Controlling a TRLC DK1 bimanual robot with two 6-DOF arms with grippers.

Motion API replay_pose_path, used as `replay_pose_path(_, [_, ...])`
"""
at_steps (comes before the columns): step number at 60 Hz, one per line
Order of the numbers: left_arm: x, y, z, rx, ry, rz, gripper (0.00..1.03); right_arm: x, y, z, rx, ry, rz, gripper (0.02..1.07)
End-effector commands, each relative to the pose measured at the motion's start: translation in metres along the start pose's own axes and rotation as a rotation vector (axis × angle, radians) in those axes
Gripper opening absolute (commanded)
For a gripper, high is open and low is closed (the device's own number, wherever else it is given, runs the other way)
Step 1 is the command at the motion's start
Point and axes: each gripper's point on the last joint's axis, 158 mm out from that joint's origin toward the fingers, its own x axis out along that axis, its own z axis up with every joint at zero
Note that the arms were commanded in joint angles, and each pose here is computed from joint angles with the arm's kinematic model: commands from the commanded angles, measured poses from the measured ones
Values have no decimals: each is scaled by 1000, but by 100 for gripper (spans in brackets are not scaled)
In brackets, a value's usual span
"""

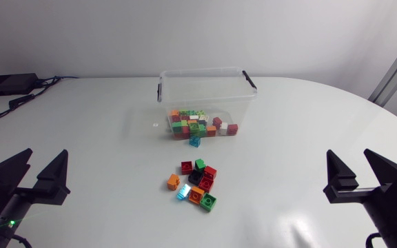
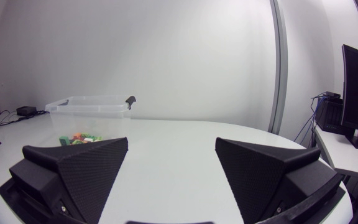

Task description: Place the duplo bricks in the container

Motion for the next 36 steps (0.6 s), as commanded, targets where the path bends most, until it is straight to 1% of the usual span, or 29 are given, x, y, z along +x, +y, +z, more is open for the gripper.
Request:
replay_pose_path(1, [1,-2,-7,-26,8,-6,99,1,2,-9,-10,18,9,103])
replay_pose_path(15, [1,-4,-7,-32,10,-17,99,1,2,-9,-18,17,11,103])
replay_pose_path(28, [-1,-6,10,-26,-6,-22,97,0,7,-4,-25,5,30,103])
replay_pose_path(36, [4,-12,16,-28,45,-48,97,-2,12,10,-23,-16,50,103])
